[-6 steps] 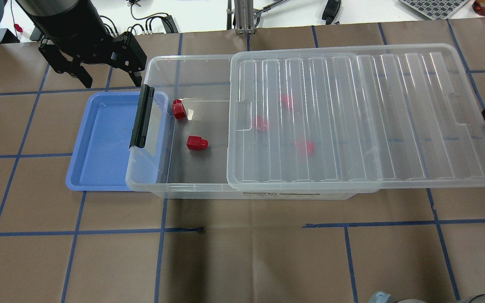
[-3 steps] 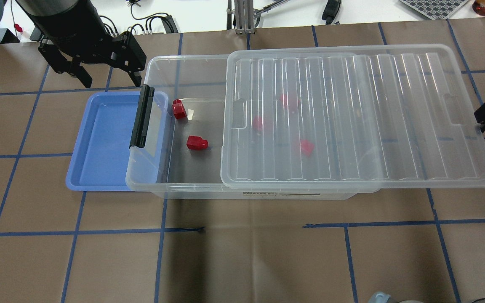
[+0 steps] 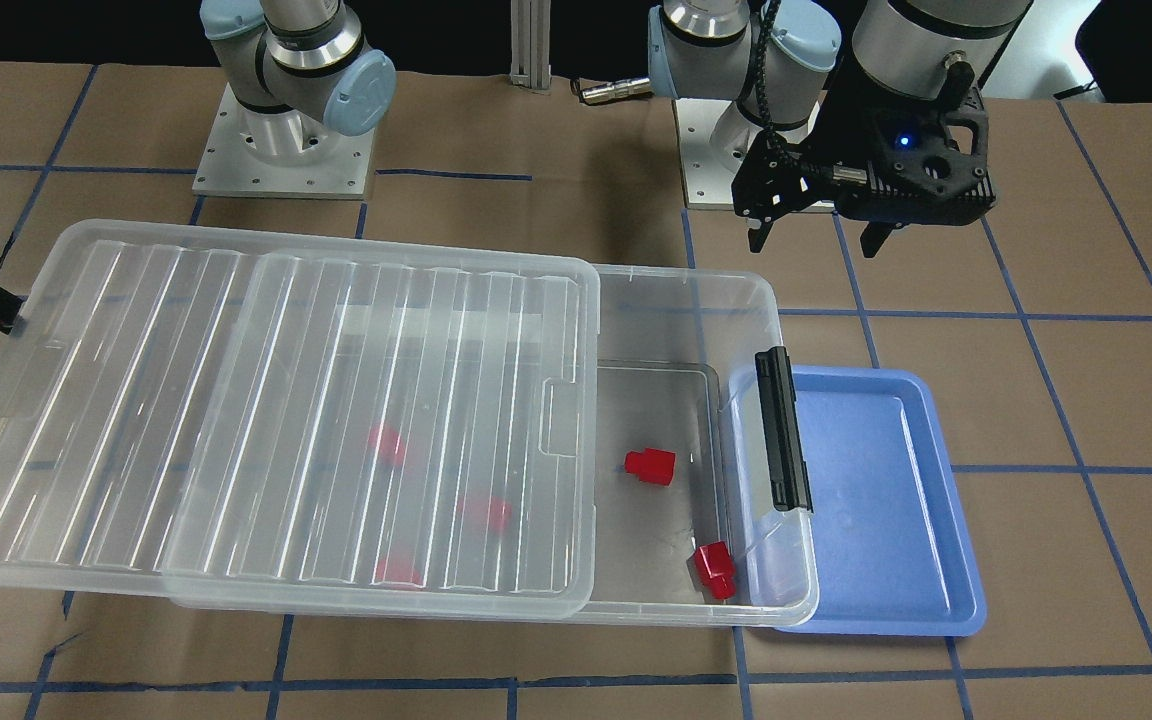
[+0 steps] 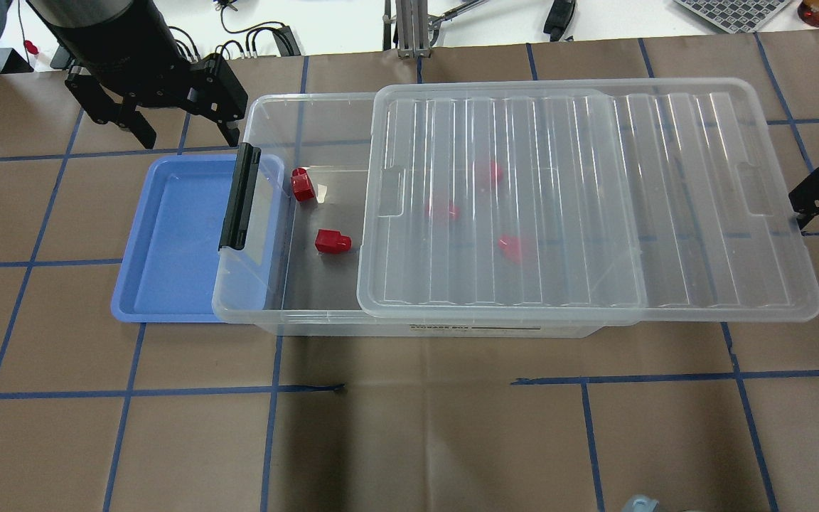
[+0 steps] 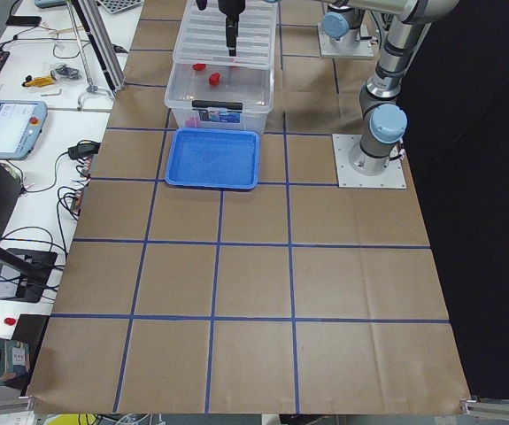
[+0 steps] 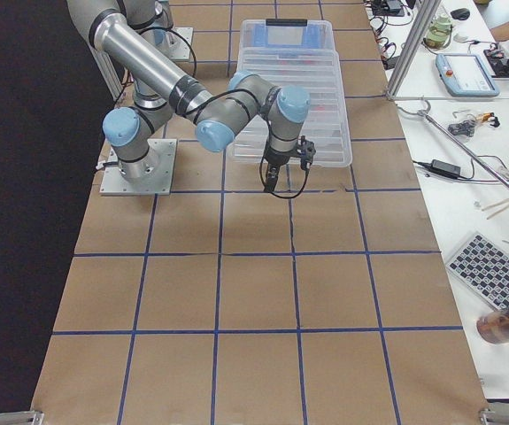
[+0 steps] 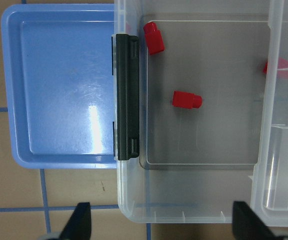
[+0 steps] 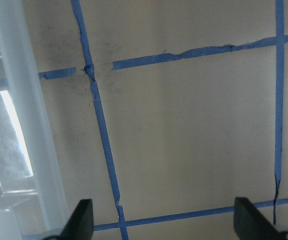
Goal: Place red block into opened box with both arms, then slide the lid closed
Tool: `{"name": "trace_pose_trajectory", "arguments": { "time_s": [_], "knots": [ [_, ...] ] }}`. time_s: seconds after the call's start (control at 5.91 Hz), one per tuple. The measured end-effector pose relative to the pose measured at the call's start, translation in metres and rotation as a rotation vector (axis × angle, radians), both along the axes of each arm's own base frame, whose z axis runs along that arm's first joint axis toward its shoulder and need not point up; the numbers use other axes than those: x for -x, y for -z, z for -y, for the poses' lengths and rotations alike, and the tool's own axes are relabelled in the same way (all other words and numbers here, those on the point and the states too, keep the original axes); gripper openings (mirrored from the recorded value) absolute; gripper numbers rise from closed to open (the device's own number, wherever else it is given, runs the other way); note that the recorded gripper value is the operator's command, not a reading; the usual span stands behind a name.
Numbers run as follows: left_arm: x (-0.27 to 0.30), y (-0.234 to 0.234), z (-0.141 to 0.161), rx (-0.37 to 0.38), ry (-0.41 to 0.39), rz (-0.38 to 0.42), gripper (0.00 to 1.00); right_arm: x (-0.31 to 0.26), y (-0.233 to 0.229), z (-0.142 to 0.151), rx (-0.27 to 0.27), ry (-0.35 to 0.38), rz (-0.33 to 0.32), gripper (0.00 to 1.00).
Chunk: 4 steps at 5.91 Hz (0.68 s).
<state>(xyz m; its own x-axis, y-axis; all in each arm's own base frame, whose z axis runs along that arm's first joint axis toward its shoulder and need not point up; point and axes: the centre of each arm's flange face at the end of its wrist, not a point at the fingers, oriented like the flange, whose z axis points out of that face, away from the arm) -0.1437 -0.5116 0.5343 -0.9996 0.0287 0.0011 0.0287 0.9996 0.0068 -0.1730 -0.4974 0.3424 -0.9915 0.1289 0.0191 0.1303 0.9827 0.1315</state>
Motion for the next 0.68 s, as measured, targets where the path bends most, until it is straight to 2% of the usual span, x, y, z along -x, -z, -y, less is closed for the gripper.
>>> {"name": "trace_pose_trajectory", "arguments": {
  "time_s": [0.68],
  "knots": [
    [-0.001, -0.001, 0.0, 0.001, -0.002, 0.0, 0.98, -0.03, -0.001, 0.009, 0.002, -0.069, 0.006, 1.0]
  ]
}}
